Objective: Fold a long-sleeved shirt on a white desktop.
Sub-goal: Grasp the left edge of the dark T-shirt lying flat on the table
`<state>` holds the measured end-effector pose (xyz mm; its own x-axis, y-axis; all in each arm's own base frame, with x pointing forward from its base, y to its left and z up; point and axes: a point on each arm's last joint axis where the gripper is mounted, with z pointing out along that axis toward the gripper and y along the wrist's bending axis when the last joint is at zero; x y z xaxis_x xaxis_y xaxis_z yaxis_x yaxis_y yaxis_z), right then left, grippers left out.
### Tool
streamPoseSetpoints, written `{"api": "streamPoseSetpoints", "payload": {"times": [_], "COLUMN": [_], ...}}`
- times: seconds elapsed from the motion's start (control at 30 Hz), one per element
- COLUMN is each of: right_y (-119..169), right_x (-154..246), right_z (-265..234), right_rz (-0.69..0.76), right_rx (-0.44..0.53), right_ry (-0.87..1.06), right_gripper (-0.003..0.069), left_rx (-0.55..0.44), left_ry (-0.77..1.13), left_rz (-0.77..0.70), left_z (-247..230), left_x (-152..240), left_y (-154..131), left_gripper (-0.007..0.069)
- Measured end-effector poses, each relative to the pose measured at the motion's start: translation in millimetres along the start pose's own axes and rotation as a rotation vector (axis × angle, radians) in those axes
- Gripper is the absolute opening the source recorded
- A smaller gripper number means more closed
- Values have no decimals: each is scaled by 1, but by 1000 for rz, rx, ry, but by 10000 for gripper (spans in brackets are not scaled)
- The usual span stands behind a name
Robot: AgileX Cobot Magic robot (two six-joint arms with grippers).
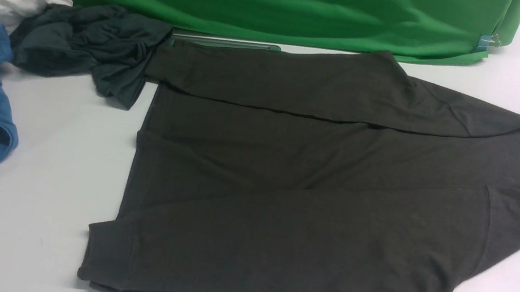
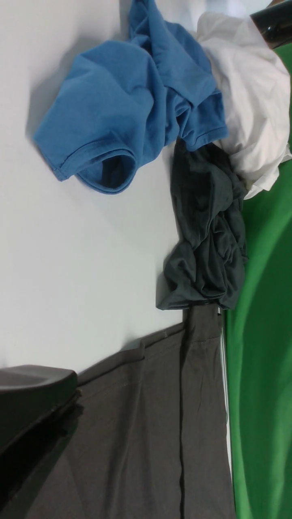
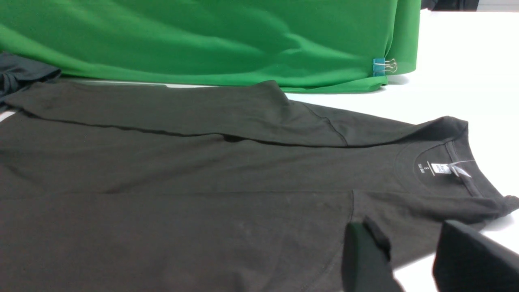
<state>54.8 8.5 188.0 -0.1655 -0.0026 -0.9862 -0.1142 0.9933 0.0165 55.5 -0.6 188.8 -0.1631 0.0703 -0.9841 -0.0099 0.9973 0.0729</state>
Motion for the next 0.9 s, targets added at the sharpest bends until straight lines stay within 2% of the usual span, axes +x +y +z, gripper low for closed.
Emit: {"api": "streamPoseSetpoints", "payload": {"times": [0.2, 0.4, 0.47, 0.53, 0.6, 0.67, 0.8, 0.83, 0.9], "right_y": [0, 0, 0, 0, 0, 0, 0, 0, 0], "right_x": [0, 0, 0, 0, 0, 0, 0, 0, 0], "right_z": [0, 0, 0, 0, 0, 0, 0, 0, 0], "right_rz": [0, 0, 0, 0, 0, 0, 0, 0, 0], "right_rx": [0, 0, 0, 0, 0, 0, 0, 0, 0], "right_ry": [0, 0, 0, 0, 0, 0, 0, 0, 0], "right_gripper": [240, 240, 240, 240, 240, 240, 240, 240, 240], "left_rx": [-8, 11, -5, -19, -26, 20, 99, 144, 212], "left_ry": [-41, -211, -283, -324, -355, -327, -234, -137, 4], "left_rz": [-23, -525, -618, -643, -660, -649, -487, -387, -308], "left_z": [0, -2, -4, -5, -6, -10, -21, -23, -22], "left_x": [-4, -18, -24, -26, -29, -41, -71, -83, -95], "left_y": [1, 4, 8, 11, 12, 8, 0, -6, -12], "left_gripper": [20, 20, 20, 20, 20, 20, 20, 20, 20]}}
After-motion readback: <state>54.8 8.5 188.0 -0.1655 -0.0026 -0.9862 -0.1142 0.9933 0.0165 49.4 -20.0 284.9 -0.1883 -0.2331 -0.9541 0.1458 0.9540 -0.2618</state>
